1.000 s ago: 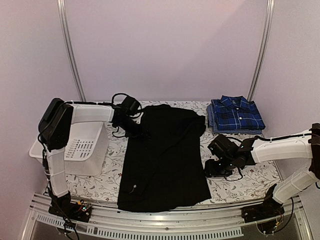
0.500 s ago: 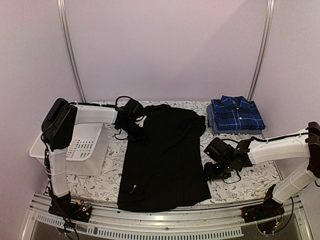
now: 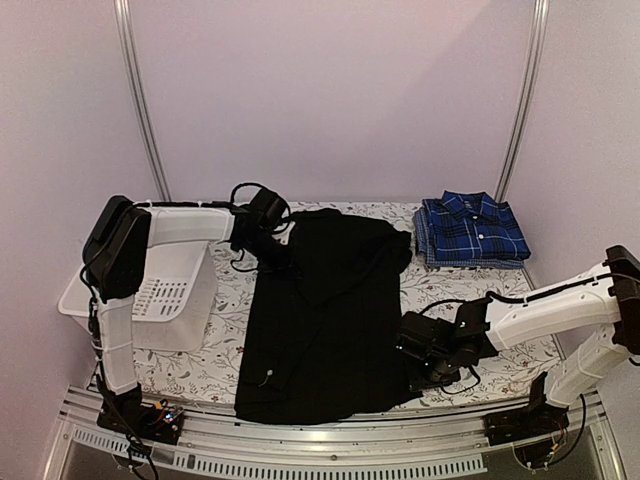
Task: Fold and stack the long sleeve shirts
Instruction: Pick up the sleeve from the center of the board, then pick up the corner of the shirt from the center of the board.
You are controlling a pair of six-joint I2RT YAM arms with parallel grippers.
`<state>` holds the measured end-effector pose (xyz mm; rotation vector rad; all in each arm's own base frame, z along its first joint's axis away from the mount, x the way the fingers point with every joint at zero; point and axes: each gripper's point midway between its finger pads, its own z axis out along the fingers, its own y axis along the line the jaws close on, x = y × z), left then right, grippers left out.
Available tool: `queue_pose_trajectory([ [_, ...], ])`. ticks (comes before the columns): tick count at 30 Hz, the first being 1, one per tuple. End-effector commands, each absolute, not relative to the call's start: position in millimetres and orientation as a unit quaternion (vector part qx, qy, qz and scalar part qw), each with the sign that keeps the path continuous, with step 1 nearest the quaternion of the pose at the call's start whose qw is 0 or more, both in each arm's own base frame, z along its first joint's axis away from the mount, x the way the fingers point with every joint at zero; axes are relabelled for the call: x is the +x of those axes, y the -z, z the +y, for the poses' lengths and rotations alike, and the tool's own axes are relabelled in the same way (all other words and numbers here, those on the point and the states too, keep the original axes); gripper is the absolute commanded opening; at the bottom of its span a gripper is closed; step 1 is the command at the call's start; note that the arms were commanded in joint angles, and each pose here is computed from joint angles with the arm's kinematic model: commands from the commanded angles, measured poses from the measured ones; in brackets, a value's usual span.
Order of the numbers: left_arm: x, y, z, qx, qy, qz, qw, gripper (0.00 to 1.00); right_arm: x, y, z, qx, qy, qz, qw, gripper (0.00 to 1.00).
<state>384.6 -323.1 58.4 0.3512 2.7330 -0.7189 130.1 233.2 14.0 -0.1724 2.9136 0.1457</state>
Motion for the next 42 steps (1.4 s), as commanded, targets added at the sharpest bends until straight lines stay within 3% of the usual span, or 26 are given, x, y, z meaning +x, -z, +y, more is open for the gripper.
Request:
queue_pose_trajectory([
  [1, 391.4, -95.3, -333.1, 0.138, 0.264, 0.937, 0.181, 0.0, 107.0, -8.5, 223.7, -0.027, -0.026, 0.996, 0.078, 0.37],
  [17, 452.7, -175.4, -342.4, 0.144, 0.264, 0.915, 0.269, 0.0, 103.4, 4.8, 194.4, 0.009, 0.008, 0.998, 0.068, 0.0],
  [26, 492.0, -232.9, -319.3, 0.13, 0.263, 0.901, 0.319, 0.0, 112.7, -14.1, 184.9, 0.025, -0.007, 0.996, 0.09, 0.0],
  [42, 512.0, -301.6, -240.9, 0.085, 0.265, 0.887, 0.369, 0.0, 115.0, -69.5, 292.3, -0.079, -0.088, 0.984, 0.131, 0.0],
])
